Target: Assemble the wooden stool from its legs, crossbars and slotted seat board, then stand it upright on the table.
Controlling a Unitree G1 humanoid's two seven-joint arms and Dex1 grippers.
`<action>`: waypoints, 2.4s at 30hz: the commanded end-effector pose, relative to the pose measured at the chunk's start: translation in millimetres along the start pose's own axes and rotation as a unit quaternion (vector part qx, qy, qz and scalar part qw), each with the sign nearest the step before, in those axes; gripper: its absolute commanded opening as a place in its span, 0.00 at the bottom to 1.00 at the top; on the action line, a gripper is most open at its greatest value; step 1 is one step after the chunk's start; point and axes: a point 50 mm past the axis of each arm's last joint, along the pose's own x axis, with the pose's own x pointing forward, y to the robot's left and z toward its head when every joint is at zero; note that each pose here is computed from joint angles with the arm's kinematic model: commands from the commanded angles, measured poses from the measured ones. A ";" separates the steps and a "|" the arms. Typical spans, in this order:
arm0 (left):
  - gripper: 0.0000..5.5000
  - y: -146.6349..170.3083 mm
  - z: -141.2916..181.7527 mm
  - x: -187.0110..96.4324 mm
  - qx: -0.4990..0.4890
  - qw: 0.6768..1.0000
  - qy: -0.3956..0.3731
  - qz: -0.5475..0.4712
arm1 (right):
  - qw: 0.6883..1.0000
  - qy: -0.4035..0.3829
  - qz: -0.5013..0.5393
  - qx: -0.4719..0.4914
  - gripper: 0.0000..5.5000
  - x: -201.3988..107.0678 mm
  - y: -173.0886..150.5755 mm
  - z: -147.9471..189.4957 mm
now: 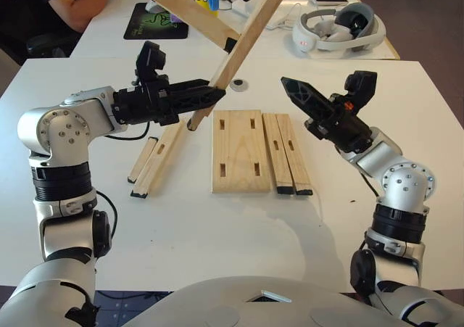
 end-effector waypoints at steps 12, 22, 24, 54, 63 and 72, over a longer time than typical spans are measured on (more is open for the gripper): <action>0.37 -17.0 -16.4 10.4 -0.020 0.994 0.075 -0.074 | 0.998 -0.010 0.054 0.045 0.80 12.6 15.3 8.2; 0.37 -18.6 -19.8 7.5 -0.023 0.992 0.097 -0.081 | 0.997 0.031 0.063 0.044 0.80 8.7 16.1 1.3; 0.37 -17.9 -19.8 5.8 -0.023 0.991 0.101 -0.080 | 0.996 0.042 0.065 0.044 0.80 6.9 16.1 -0.4; 0.37 -19.3 -22.8 -6.3 -0.022 0.986 0.144 -0.080 | 0.996 0.046 0.068 0.037 0.38 2.6 14.0 5.2; 0.37 -10.8 -16.9 -4.2 0.012 0.993 0.109 -0.054 | 0.994 0.060 0.083 0.034 0.38 1.0 16.6 0.9; 0.37 -4.3 -9.2 -6.2 -0.001 0.998 0.053 -0.039 | 0.996 0.047 0.072 0.023 0.38 1.4 12.8 3.1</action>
